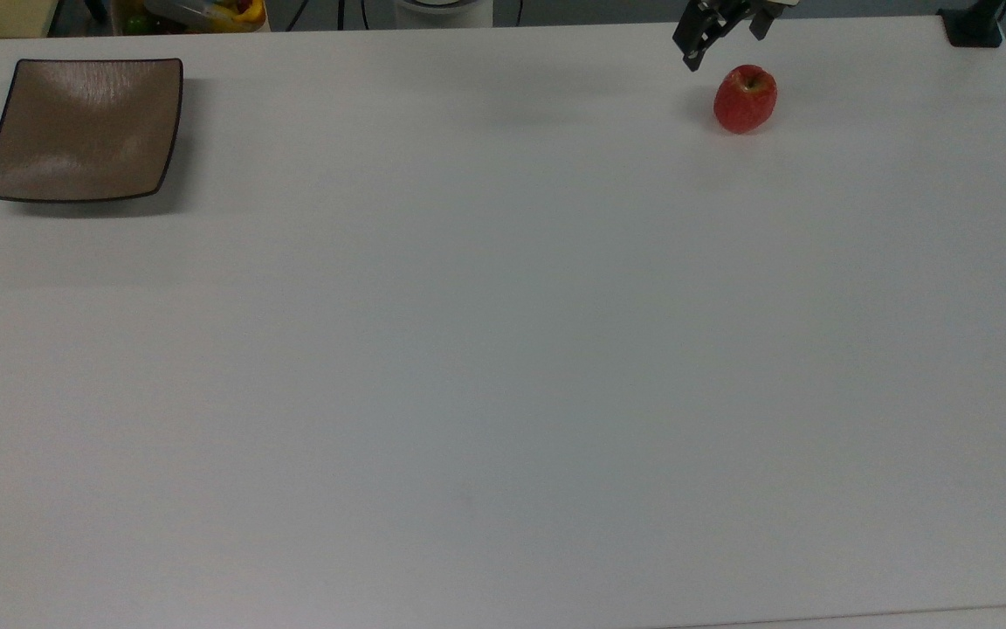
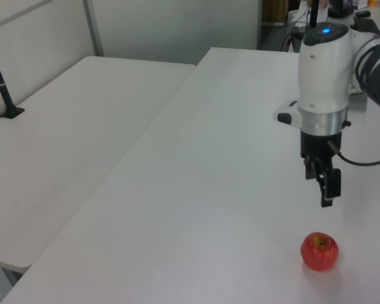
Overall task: Apples placed on a ceramic plate
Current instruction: 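Lower the open gripper around the red apple, then close the gripper on the apple and lift it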
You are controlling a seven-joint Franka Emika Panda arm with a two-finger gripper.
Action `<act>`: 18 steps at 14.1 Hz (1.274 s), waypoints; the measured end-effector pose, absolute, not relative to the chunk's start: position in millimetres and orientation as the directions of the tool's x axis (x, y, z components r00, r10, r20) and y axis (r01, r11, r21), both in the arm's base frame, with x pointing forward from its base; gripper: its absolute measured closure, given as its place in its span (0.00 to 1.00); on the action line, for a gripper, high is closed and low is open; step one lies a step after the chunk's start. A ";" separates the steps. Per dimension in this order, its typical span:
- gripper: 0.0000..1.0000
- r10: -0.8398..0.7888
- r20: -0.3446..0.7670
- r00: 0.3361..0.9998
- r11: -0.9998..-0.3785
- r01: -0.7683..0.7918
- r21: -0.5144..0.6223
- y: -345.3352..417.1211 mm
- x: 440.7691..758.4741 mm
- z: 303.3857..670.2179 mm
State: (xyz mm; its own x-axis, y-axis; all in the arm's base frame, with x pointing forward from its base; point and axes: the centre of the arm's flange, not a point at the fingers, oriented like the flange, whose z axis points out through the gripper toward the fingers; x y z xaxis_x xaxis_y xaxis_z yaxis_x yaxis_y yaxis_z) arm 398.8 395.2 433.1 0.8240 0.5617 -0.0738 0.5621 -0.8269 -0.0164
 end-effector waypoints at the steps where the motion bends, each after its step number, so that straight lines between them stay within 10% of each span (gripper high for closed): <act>1: 0.00 0.577 -0.086 0.812 -0.816 0.578 -0.020 402.6 391.7 425.7; 14: 0.01 0.641 -0.141 0.755 -0.767 0.638 -0.073 442.0 377.1 347.7; 18: 0.39 0.655 -0.140 0.743 -0.754 0.655 -0.053 443.2 376.7 344.7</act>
